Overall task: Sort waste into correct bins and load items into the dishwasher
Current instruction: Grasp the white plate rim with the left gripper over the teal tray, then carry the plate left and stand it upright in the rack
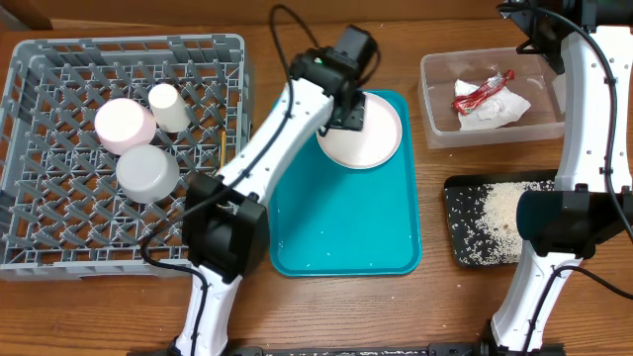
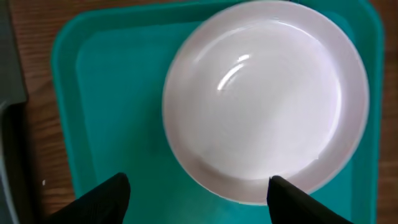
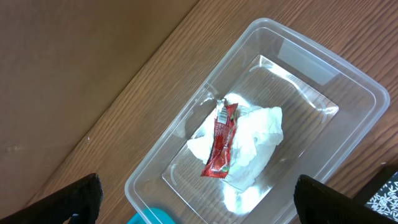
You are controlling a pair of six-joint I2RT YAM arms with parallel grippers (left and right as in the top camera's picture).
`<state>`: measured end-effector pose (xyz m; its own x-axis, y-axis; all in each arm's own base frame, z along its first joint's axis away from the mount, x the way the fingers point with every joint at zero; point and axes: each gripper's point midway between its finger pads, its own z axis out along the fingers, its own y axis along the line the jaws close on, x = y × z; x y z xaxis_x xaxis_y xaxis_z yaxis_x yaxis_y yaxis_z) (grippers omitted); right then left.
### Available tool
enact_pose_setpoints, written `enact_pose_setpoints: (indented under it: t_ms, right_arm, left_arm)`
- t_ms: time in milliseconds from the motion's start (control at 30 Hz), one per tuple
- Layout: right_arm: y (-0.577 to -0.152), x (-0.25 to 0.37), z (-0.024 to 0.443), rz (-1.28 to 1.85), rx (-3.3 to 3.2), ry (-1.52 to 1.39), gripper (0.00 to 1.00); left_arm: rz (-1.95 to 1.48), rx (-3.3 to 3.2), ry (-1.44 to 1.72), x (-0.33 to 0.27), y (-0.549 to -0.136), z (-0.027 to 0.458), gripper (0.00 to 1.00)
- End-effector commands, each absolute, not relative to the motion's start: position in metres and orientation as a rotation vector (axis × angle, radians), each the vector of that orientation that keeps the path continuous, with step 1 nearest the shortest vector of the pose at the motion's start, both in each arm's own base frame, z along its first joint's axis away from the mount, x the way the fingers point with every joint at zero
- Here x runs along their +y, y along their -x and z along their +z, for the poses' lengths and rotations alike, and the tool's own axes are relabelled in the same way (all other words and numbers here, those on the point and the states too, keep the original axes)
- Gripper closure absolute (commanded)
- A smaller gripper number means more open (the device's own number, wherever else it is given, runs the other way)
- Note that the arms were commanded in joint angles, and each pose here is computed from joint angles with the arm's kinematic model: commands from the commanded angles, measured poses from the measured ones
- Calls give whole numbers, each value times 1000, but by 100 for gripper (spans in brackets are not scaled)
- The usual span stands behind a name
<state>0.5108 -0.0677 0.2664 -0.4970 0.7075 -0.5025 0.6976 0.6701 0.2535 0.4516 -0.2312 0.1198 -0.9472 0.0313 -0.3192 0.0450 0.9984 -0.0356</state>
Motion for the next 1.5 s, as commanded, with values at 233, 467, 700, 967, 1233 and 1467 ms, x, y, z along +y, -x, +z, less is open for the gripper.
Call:
enact_pose_setpoints:
  t_ms: [233, 467, 700, 967, 1233, 1467]
  right_arm:
    - [-510, -68, 286, 37, 2256, -1063, 0]
    - [-510, -68, 286, 37, 2256, -1063, 0]
    - [-510, -68, 286, 37, 2256, -1063, 0]
    - [-510, -68, 286, 37, 2256, -1063, 0]
    - [-510, -68, 286, 37, 2256, -1063, 0]
    - [-510, -68, 286, 37, 2256, -1063, 0]
  left_arm:
    - [-280, 2995, 169, -231, -456, 55, 31]
    - [-262, 3039, 173, -233, -456, 24, 36]
    - [-246, 3040, 179, -230, -457, 22, 66]
    - [-205, 3044, 207, -214, -460, 24, 96]
    - [-43, 2994, 305, -167, -476, 65, 96]
    - [139, 2813, 347, -115, -494, 158, 96]
